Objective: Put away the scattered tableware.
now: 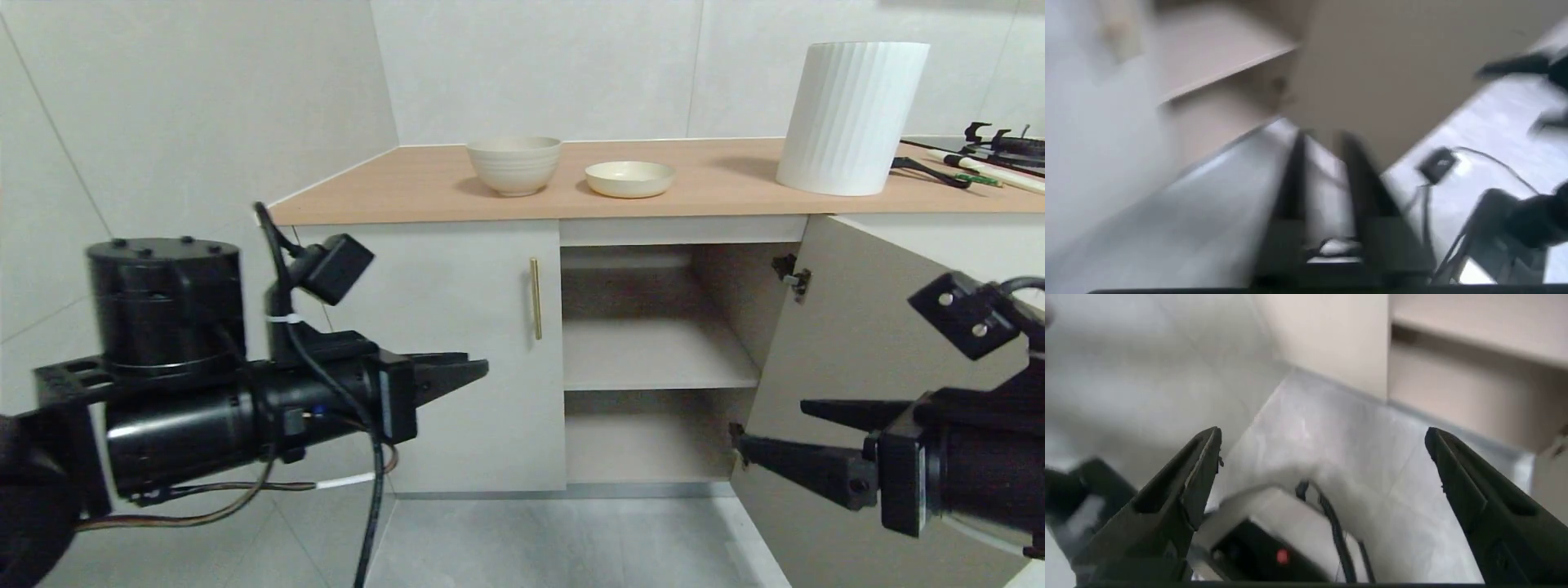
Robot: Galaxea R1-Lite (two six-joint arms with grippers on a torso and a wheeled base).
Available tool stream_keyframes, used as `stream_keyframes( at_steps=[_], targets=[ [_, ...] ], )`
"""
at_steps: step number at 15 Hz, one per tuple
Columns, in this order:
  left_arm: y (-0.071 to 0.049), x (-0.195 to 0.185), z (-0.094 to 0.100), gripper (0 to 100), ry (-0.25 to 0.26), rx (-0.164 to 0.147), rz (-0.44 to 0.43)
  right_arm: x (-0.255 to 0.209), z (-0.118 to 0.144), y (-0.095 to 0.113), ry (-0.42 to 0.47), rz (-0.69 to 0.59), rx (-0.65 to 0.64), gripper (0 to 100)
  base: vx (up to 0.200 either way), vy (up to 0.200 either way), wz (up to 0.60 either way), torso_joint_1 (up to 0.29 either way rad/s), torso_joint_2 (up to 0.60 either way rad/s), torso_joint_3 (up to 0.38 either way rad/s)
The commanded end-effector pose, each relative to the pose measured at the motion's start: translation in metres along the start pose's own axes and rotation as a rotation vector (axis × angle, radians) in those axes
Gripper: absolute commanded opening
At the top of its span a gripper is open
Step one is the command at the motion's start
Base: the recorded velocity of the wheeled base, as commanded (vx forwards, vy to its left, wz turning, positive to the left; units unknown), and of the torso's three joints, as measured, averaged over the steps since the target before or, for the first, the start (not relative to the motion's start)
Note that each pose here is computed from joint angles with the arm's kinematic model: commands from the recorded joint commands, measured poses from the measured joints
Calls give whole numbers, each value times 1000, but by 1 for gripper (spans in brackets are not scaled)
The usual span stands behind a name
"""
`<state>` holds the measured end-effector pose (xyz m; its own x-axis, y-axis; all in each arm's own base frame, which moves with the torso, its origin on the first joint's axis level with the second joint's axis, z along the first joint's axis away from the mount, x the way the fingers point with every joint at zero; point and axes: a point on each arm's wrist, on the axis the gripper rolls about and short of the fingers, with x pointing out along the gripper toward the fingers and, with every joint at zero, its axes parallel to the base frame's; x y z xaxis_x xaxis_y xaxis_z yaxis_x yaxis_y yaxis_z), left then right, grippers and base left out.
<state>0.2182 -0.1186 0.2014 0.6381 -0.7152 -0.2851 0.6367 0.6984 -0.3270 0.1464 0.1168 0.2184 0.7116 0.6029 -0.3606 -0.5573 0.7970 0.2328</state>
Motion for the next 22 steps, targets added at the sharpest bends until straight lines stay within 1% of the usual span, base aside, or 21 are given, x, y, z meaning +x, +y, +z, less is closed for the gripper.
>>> stream_keyframes(
  at_steps=[1, 2, 3, 4, 5, 6, 7, 8, 9, 10, 12, 15, 19, 22],
  targets=[
    [-7, -59, 15, 100, -129, 21, 65, -3, 39, 0, -68, -32, 11, 100, 0, 0, 0, 0, 0, 0],
    [-7, -59, 15, 100, -129, 21, 65, -3, 39, 0, -68, -32, 11, 100, 0, 0, 0, 0, 0, 0],
    [-7, -72, 12, 100, -139, 18, 90, 8, 55, -6, 13, -81, 24, 100, 0, 0, 0, 0, 0, 0],
    [-4, -78, 5, 100, -124, 4, 121, 23, 53, -8, 52, -93, 13, 100, 0, 0, 0, 0, 0, 0],
    [1, -83, 3, 100, -127, -9, 152, 32, 51, -10, 76, -112, 15, 100, 0, 0, 0, 0, 0, 0],
    [4, -87, 2, 100, -132, -18, 178, 34, 51, -10, 76, -116, 19, 100, 0, 0, 0, 0, 0, 0],
    [12, -94, 1, 100, -145, -37, 227, 33, 50, -11, 78, -122, 27, 100, 0, 0, 0, 0, 0, 0],
    [15, -94, 4, 100, -149, -45, 224, 30, 49, -14, 84, -141, 37, 100, 0, 0, 0, 0, 0, 0],
    [15, -94, 5, 100, -146, -59, 199, 30, 49, -15, 79, -166, 53, 100, 0, 0, 0, 0, 0, 0],
    [14, -94, 7, 100, -156, -78, 186, 29, 47, -16, 77, -194, 70, 100, 0, 0, 0, 0, 0, 0],
    [12, -96, 12, 100, -179, -98, 187, 25, 47, -15, 67, -195, 72, 100, 0, 0, 0, 0, 0, 0],
    [11, -97, 12, 100, -181, -98, 183, 26, 44, -15, 78, -190, 71, 100, 0, 0, 0, 0, 0, 0],
    [11, -97, 12, 100, -184, -94, 179, 26, 44, -14, 76, -186, 70, 100, 200, 0, 0, 0, 4, -2],
    [11, -98, 12, 100, -186, -93, 181, 28, 38, -13, 102, -178, 65, 100, 200, 0, 0, 7, 5, -1]
  ],
)
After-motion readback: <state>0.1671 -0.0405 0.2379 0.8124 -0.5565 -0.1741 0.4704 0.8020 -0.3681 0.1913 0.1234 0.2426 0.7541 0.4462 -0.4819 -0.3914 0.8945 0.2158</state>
